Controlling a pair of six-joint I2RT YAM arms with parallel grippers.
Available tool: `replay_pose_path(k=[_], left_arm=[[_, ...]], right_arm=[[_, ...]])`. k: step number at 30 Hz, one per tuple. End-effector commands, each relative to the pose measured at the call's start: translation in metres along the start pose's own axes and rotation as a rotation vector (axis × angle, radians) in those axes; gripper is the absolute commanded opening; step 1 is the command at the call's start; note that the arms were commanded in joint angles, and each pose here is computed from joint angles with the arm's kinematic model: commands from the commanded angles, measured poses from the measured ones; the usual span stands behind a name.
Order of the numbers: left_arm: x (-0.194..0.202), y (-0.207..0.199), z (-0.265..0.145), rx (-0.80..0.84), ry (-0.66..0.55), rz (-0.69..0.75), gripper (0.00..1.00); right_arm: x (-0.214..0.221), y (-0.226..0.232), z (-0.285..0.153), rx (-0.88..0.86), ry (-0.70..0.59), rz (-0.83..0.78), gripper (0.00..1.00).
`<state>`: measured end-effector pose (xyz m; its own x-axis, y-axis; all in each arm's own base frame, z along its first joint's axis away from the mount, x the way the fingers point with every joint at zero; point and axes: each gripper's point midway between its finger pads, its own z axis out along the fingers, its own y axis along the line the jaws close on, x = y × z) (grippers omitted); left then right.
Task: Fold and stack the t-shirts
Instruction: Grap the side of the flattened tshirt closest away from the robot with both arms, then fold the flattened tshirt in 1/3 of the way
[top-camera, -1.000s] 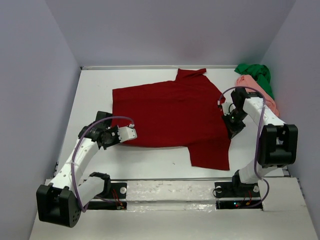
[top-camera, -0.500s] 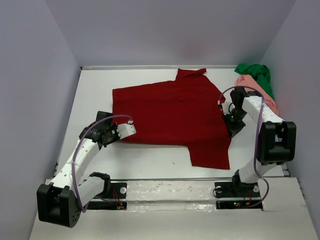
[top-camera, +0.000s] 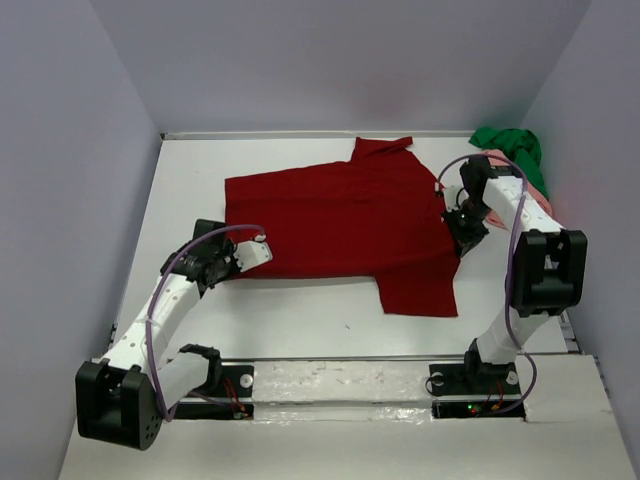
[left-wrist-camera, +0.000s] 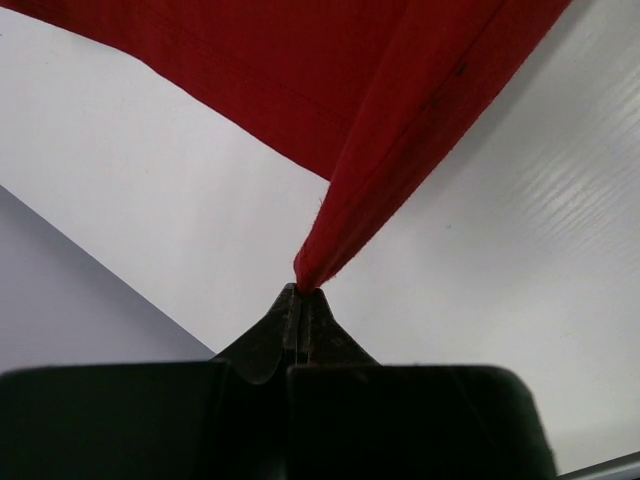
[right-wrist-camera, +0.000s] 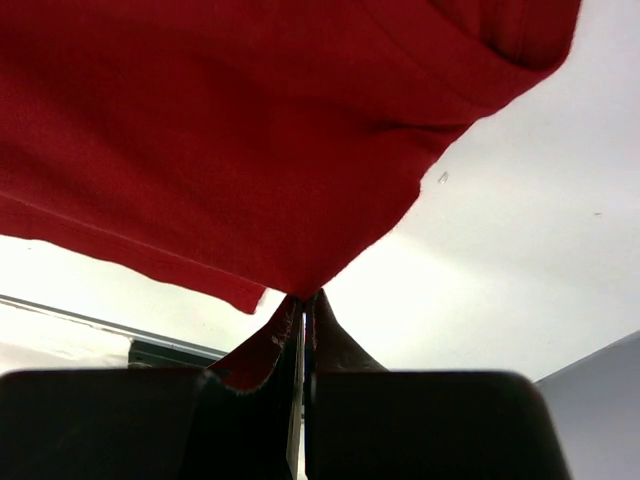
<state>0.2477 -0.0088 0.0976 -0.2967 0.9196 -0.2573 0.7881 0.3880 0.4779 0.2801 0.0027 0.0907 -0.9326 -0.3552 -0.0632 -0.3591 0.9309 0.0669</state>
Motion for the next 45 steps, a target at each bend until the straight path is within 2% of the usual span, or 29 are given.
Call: replay_pose_path(k=[1,12,22,44,45], left_arm=[[0.002,0.006,0.003,-0.028,0.021,-0.013,0.0],[-0.006,0.022,0.012,-0.068,0.015,-0.044,0.0],[-0.006,0.036,0.038,-0.085,0.076,-0.069,0.0],[-0.004,0.041,0.068,-0.078,0.145,-0.095,0.0],[-0.003,0.043,0.07,-0.096,0.145,-0.099,0.07]], right_arm=[[-0.015,-0.007,-0.009,0.032,-0.02,-0.001,0.0],[-0.041,-0.018,0.0,0.034,-0.021,-0.002,0.0],[-0.068,-0.031,0.014,0.038,-0.006,-0.008,0.0],[-0.079,-0.039,0.041,0.029,0.042,-0.015,0.0],[-0.08,-0.04,0.04,0.031,0.037,-0.012,0.02]])
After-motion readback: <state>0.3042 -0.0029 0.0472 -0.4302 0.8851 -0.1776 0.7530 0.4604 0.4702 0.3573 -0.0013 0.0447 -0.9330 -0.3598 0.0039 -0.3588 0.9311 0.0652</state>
